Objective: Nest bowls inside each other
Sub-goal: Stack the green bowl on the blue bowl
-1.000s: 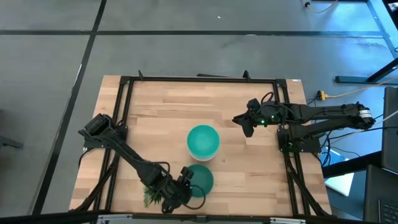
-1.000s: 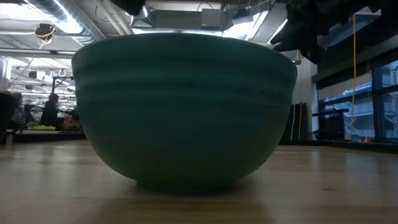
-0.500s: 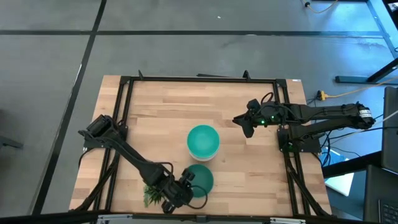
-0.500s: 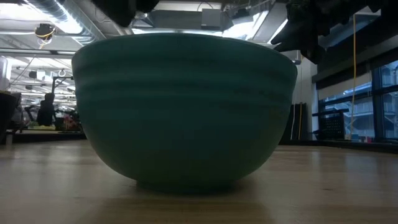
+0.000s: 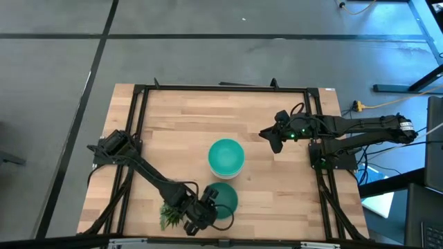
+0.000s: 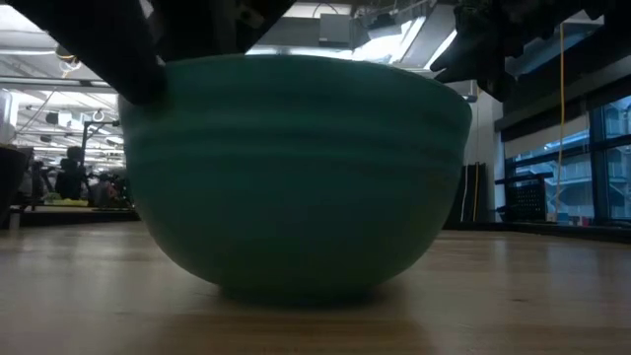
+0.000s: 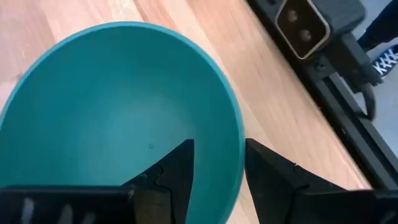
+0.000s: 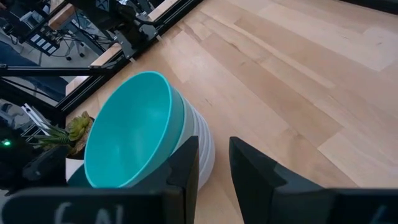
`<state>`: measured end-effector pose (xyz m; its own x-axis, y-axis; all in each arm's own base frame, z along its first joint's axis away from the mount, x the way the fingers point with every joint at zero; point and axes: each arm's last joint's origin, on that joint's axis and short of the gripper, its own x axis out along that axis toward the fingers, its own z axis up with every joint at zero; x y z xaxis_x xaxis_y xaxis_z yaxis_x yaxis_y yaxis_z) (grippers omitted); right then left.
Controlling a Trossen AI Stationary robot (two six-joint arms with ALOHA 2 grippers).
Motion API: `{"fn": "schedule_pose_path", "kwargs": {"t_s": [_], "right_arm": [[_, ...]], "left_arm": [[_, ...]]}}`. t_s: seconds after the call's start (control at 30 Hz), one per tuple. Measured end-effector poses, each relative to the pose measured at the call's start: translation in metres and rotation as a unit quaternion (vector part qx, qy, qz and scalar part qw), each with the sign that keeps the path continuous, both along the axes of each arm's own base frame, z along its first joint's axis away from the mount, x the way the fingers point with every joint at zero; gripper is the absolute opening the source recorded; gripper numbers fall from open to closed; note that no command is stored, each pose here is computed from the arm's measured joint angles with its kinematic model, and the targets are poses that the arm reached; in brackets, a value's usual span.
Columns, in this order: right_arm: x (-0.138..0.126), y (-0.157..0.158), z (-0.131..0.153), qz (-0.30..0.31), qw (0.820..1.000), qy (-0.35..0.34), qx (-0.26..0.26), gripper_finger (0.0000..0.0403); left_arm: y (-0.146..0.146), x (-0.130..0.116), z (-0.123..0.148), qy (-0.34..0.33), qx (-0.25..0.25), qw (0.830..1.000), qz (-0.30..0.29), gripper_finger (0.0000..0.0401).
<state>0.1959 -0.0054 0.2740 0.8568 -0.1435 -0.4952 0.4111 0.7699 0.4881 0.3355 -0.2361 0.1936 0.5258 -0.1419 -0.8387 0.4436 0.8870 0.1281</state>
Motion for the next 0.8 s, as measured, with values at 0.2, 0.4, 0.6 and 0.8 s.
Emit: {"fn": "schedule_pose_path", "kwargs": {"t_s": [0.2,0.4,0.6,0.8], "right_arm": [[0.0,0.0,-0.0001,0.0,1.0,0.0,0.0,0.009],[-0.0001,0.0,-0.0002,0.001,1.0,0.002,-0.001,0.009],[-0.0004,0.0,-0.0007,0.001,1.0,0.004,-0.001,0.009],[-0.0009,0.0,-0.0015,0.001,1.0,0.009,-0.001,0.0091]], "left_arm": [[0.0046,0.0036,-0.0028,0.011,-0.008,1.0,0.003,0.0133],[0.0052,0.004,-0.0028,0.012,-0.01,1.0,0.004,0.0132],[0.0066,0.0057,-0.0065,0.023,-0.021,0.999,0.02,0.0102],[0.0092,0.0074,-0.0068,0.028,-0.027,0.999,0.026,0.0057]]}}
